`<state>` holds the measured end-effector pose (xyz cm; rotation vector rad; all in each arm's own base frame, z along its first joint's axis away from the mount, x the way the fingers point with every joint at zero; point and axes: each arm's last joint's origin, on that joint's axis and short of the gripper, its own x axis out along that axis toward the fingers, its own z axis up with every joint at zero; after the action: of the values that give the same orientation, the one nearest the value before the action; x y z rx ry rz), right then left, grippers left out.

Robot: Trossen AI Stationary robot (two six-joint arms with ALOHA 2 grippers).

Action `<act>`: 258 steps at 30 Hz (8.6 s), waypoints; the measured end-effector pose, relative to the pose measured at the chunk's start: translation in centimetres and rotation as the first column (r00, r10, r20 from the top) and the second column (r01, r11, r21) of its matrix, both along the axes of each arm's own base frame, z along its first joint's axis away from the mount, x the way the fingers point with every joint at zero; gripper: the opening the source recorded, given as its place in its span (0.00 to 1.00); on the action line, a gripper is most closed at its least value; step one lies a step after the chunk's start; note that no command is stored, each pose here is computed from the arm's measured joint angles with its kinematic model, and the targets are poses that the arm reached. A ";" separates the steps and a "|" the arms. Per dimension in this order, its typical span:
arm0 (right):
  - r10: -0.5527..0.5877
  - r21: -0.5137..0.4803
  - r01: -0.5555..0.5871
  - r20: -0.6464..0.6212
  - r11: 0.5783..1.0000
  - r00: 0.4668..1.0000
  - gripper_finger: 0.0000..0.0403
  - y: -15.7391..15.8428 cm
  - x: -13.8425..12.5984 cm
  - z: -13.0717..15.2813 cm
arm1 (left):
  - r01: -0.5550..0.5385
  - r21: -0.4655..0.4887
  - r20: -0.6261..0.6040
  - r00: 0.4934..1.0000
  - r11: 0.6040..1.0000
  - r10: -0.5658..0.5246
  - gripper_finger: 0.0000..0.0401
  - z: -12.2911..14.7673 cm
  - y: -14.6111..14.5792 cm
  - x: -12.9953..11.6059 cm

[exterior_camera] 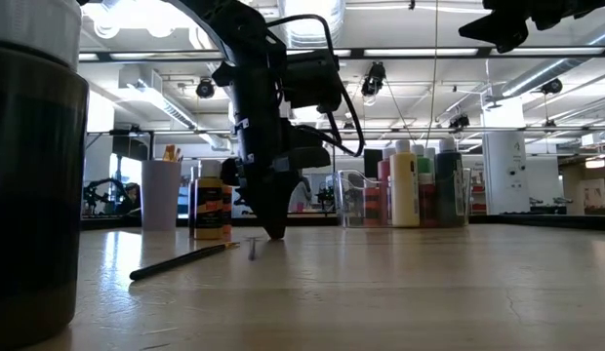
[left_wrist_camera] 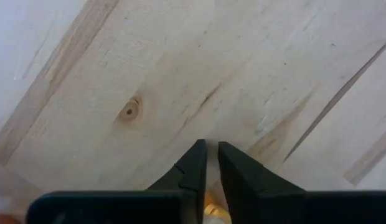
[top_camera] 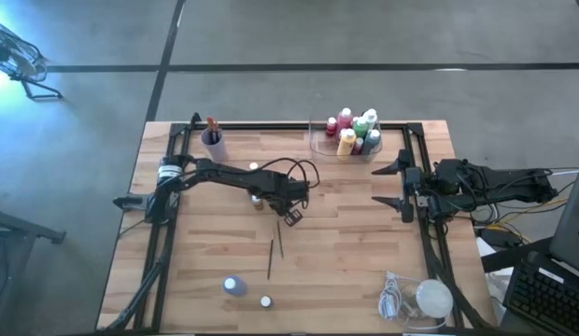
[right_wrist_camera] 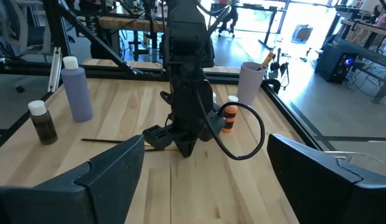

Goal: Pick & Place Paint Supplies
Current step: Put the gold paint brush into the violet cup, then put the yellow paint bottle into the transparent bin

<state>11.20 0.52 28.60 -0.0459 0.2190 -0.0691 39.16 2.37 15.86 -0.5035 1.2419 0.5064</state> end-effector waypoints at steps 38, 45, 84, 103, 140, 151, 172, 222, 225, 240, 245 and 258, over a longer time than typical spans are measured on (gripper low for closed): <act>0.000 0.000 0.000 -0.001 1.000 1.000 0.58 0.0 0.0 0.0 | 0.338 0.251 -0.201 0.935 0.907 -0.293 0.22 10.5 -5.0 -1.4; 0.000 0.000 0.000 0.001 1.000 1.000 0.55 0.0 0.0 0.0 | 0.266 0.343 -0.204 0.957 0.901 -0.206 0.21 11.7 -6.4 -3.5; 0.000 0.000 0.000 0.000 1.000 1.000 0.83 0.0 0.0 0.0 | 0.196 0.544 0.111 0.947 0.816 -0.301 0.57 0.2 -9.1 -18.2; 0.000 0.000 0.000 0.000 1.000 1.000 0.86 0.0 0.0 0.0 | 0.042 0.538 0.405 0.863 0.842 -0.302 0.58 -3.4 -7.5 -18.6; 0.000 0.000 0.000 0.000 1.000 1.000 0.61 0.0 0.0 0.0 | 0.029 0.565 0.416 0.854 0.825 -0.314 0.58 -5.6 -5.1 -15.5; 0.000 0.000 0.000 0.000 1.000 1.000 0.56 0.0 0.0 0.0 | 0.037 0.549 0.421 0.851 0.835 -0.314 0.58 -5.6 -4.4 -15.2; 0.000 0.000 0.000 0.000 1.000 1.000 0.66 0.0 0.0 0.0 | 0.075 0.547 0.439 0.822 0.834 -0.362 0.29 -5.2 -4.3 -14.9; 0.052 0.060 -0.057 0.084 0.997 0.995 0.80 1.0 9.9 -0.4 | 0.464 0.393 0.436 0.666 0.794 -0.605 0.30 13.1 -6.4 -8.8; 0.062 0.076 -0.068 0.075 0.995 0.995 0.78 1.2 11.2 -1.1 | 0.489 0.372 0.417 0.671 0.789 -0.613 0.30 12.8 -6.6 -8.2; 0.085 0.074 -0.092 0.089 0.993 0.992 0.76 1.8 15.0 -3.9 | 0.582 0.400 0.342 0.622 0.708 -0.704 0.30 13.4 -7.2 -4.1; 0.112 0.106 -0.124 0.115 0.987 0.987 0.81 2.2 15.2 -3.9 | 0.614 0.432 0.297 0.595 0.660 -0.747 0.30 13.4 -7.4 -2.3; 0.174 0.071 -0.184 0.120 0.980 0.977 0.78 3.9 15.2 -4.0 | 0.590 0.483 0.237 0.624 0.647 -0.745 0.30 14.5 -6.6 -0.7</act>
<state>26.44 4.41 24.58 0.0198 0.1037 0.1169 38.45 -4.27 30.41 0.2058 0.7959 -0.0526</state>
